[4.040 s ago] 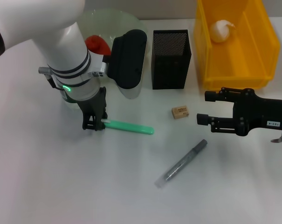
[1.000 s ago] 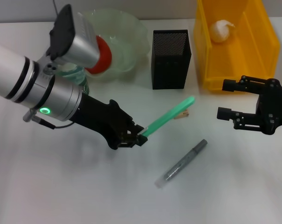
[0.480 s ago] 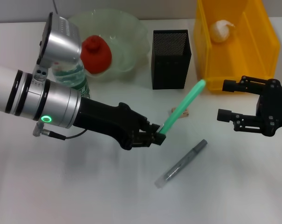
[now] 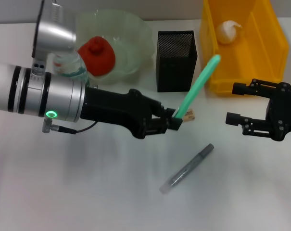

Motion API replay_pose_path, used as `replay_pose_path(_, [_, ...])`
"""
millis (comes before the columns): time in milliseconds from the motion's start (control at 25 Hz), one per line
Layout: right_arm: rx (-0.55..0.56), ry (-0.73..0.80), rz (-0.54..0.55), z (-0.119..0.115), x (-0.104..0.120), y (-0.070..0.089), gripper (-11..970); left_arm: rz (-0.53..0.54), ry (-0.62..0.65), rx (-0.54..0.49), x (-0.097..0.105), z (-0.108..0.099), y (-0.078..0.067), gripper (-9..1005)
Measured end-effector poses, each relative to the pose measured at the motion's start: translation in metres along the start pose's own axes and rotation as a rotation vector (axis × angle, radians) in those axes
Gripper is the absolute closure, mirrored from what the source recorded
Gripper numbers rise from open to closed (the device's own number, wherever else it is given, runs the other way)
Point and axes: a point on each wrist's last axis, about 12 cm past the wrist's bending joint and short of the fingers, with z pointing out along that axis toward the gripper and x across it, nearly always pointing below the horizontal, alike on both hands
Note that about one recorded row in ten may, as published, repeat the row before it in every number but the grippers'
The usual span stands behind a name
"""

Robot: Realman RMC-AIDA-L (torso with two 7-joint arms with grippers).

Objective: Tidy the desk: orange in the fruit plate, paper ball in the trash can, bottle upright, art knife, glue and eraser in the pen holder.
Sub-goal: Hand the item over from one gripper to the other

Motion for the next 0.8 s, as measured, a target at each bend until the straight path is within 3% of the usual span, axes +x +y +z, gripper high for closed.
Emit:
replay_pose_path(80, [0.004,-0.005,-0.002,0.000,0.001,0.001,230,-0.015,-0.088,0.012,0.005,-0.001,-0.003,794])
replay_pose_path(480, [-0.054,-0.040,0.013,0.002,-0.006,0.004,231,0.011,-0.194,0.017,0.043,0.010,-0.005,794])
replay_pose_path(800, [-0.156,-0.066,0.157,0.009,-0.026,-0.001,231,0.055,-0.247,0.001,0.052,0.010,-0.008,794])
